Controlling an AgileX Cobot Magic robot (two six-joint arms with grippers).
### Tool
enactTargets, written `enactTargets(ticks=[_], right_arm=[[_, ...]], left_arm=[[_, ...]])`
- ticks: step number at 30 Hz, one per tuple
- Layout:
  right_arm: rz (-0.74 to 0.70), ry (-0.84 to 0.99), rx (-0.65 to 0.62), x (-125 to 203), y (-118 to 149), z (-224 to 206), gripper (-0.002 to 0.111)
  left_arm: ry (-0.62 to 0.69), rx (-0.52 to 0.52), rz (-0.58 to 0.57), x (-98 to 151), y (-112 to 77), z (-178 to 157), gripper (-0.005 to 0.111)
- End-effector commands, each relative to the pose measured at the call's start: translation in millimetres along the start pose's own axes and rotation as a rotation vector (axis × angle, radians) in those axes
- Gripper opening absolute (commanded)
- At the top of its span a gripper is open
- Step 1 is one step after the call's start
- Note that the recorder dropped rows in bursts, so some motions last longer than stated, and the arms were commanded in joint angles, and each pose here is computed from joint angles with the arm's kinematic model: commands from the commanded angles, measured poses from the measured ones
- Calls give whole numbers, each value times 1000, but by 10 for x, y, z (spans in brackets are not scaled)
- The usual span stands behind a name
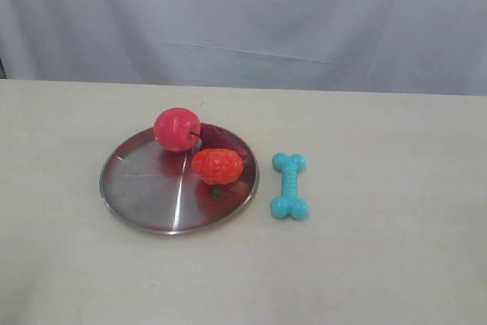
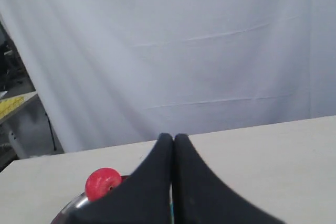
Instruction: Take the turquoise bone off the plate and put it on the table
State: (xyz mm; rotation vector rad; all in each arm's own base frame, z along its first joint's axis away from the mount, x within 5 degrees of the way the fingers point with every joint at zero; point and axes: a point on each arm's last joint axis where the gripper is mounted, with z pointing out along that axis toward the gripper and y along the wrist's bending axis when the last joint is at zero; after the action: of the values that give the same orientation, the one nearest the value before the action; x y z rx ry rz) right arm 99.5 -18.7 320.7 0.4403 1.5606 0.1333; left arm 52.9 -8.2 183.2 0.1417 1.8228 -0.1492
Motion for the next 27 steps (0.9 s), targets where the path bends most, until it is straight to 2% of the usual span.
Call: enactTargets(ticks=[1,4,8,12,14,20,27], right_arm=[[-37,-104,-14,311,-141,-120,-1],[-98,-129,-41,483,-185,-126,-1],[-152,-64,-21,790,-297,-133,-1],[-273,-61,0,1027,-399,-226,-1],[-319,-99,-2,1013,-396,-282,-1],[-403,15,49,1136,-467,-363,-1],[-395,133,89,1245,-526,-401,-1]], left_arm=[[1,3,0,9,-1,3,0],[1,3,0,9,-1,3,0],[1,3,0,9,-1,3,0],[1,3,0,9,-1,3,0],[1,3,0,9,-1,3,0],[1,3,0,9,-1,3,0],[1,3,0,9,-1,3,0]])
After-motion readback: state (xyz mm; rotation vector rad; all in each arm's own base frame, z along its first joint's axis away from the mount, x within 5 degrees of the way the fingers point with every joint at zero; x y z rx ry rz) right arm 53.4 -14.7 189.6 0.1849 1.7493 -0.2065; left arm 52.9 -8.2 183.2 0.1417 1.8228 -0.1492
